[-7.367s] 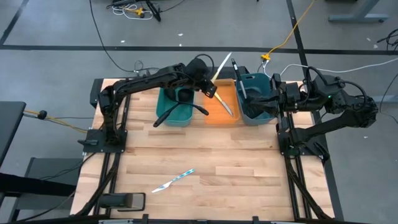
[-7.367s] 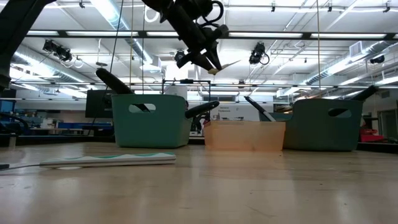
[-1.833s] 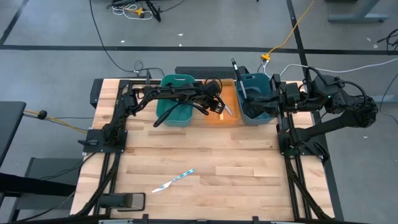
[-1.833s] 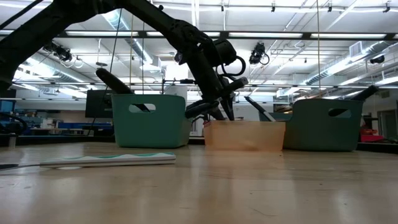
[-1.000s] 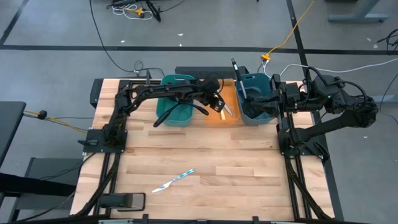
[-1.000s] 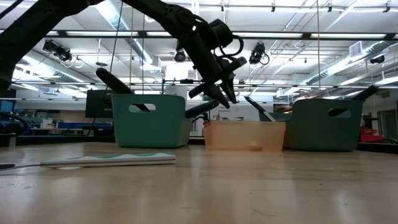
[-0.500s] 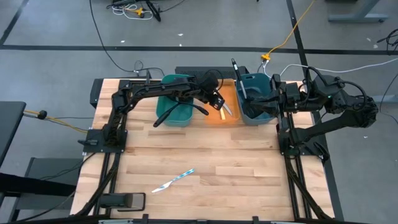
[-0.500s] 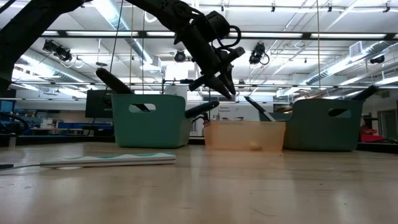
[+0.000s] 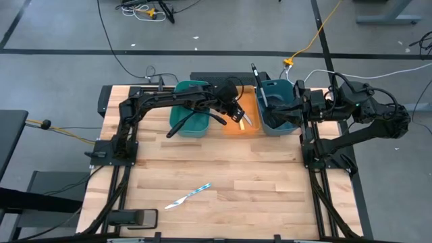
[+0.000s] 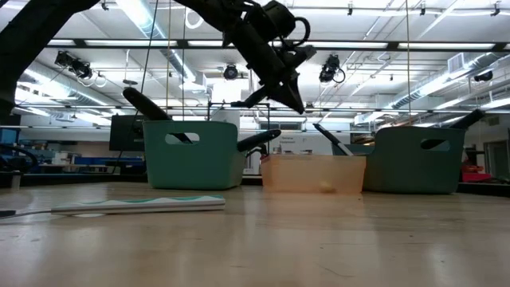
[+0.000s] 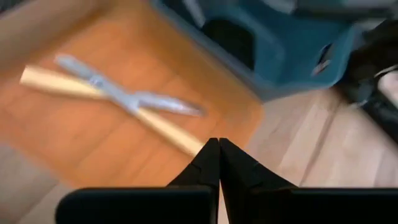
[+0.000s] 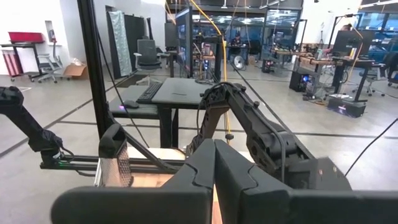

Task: Pick & Place Kitchen Items
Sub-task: Put the white patterned table knife into the orange bin

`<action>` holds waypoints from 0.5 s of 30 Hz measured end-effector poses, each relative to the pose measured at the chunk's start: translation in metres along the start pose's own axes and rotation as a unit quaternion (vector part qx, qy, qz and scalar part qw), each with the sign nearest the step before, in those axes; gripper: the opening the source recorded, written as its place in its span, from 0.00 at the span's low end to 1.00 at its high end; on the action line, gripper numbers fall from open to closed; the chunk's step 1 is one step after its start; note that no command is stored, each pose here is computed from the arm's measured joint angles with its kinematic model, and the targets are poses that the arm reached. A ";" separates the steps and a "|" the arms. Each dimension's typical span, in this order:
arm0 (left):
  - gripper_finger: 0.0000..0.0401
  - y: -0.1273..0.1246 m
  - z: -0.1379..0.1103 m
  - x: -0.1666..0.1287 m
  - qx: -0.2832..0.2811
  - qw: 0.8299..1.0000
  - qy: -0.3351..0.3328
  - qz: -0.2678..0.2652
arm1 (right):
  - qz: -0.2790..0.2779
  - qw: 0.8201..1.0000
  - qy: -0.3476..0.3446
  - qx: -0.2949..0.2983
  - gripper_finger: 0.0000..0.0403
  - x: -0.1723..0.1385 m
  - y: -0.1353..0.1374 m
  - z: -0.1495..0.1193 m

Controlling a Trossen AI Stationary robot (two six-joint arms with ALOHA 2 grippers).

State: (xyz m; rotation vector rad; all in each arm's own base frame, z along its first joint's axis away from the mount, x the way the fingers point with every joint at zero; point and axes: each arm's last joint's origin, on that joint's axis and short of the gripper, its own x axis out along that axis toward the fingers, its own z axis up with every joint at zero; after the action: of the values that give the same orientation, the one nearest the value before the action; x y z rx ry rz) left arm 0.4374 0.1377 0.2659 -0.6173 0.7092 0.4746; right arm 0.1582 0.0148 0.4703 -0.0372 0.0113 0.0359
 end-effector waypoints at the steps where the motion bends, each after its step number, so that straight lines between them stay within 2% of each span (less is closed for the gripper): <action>1: 0.01 -0.001 0.002 -0.002 0.000 1.000 -0.007 -0.005 | 0.000 1.000 0.000 0.000 0.02 0.000 0.000 0.000; 15: 0.00 -0.011 0.019 -0.064 0.056 0.996 -0.070 -0.008 | 0.000 1.000 0.001 0.000 0.02 0.000 0.000 0.000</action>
State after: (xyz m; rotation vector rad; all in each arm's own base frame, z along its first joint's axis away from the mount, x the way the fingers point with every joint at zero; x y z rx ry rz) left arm 0.4096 0.1303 0.3268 -0.4793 0.5933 0.4551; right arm 0.1584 0.0148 0.4700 -0.0369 0.0132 0.0357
